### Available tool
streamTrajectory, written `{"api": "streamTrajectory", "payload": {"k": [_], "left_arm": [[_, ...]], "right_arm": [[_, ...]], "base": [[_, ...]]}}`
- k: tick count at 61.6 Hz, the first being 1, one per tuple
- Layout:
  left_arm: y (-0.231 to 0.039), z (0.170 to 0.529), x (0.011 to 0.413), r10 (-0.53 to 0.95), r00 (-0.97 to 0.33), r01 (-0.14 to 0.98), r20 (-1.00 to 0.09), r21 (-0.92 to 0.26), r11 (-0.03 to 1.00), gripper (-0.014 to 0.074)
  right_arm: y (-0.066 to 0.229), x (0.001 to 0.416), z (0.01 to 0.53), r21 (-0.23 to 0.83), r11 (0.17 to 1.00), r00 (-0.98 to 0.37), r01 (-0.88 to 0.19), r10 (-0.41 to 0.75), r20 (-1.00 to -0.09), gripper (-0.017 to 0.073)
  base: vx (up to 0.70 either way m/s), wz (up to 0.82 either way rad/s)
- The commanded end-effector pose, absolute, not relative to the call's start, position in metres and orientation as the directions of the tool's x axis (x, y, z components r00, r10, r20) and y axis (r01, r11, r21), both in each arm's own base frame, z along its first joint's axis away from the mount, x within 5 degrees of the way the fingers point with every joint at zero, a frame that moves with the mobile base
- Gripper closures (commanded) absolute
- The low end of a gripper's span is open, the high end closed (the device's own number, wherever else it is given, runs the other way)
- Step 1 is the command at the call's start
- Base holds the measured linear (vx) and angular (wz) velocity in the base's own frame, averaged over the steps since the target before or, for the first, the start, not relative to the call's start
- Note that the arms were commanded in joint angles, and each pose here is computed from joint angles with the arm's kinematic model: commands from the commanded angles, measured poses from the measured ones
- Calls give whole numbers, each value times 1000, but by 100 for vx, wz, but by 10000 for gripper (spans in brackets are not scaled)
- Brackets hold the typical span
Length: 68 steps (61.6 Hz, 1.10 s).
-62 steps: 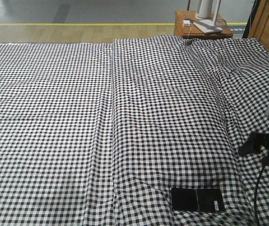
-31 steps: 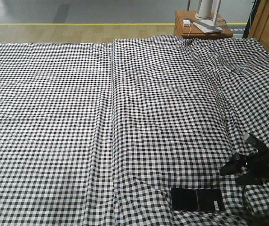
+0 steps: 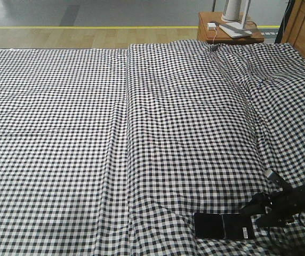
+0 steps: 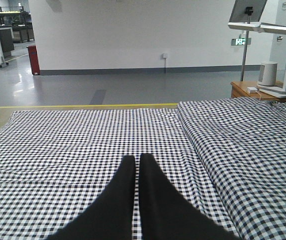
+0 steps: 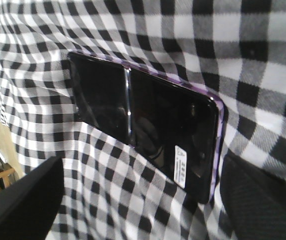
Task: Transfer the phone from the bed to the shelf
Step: 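Close the right gripper on the black phone's edge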
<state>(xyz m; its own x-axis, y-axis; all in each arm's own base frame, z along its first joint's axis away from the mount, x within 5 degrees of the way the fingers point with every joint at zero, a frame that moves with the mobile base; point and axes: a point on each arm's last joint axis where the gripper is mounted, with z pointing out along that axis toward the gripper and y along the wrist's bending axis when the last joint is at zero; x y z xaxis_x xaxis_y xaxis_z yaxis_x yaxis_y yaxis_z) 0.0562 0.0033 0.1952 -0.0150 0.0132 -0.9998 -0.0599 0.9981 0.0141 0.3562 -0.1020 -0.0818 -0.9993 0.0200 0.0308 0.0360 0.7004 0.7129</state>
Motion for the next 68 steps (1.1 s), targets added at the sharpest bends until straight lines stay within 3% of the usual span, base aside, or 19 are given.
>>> {"api": "streamTrajectory", "payload": {"k": [1,29,46,68], "left_arm": [[3,211,54,0,90,-55,-996,-4,998,592],[3,211,54,0,90,-55,-996,-4,998,592],[3,211,54,0,90,-55,-996,-4,998,592],[3,211,54,0,90,-55,-996,-4,998,592]], "right_arm": [[-106,368,-63,735,678,-998,-19,27,-51,-35],[-98,366,-91,782,623,-995,-3,74,-63,-35],[-91,373,-93,867,499,-989,19,137,-57,-35],[-58,377,-93,877,479,-997,-49,31,-73,-34]], "base": [[0,0],[0,0],[0,0],[0,0]]}}
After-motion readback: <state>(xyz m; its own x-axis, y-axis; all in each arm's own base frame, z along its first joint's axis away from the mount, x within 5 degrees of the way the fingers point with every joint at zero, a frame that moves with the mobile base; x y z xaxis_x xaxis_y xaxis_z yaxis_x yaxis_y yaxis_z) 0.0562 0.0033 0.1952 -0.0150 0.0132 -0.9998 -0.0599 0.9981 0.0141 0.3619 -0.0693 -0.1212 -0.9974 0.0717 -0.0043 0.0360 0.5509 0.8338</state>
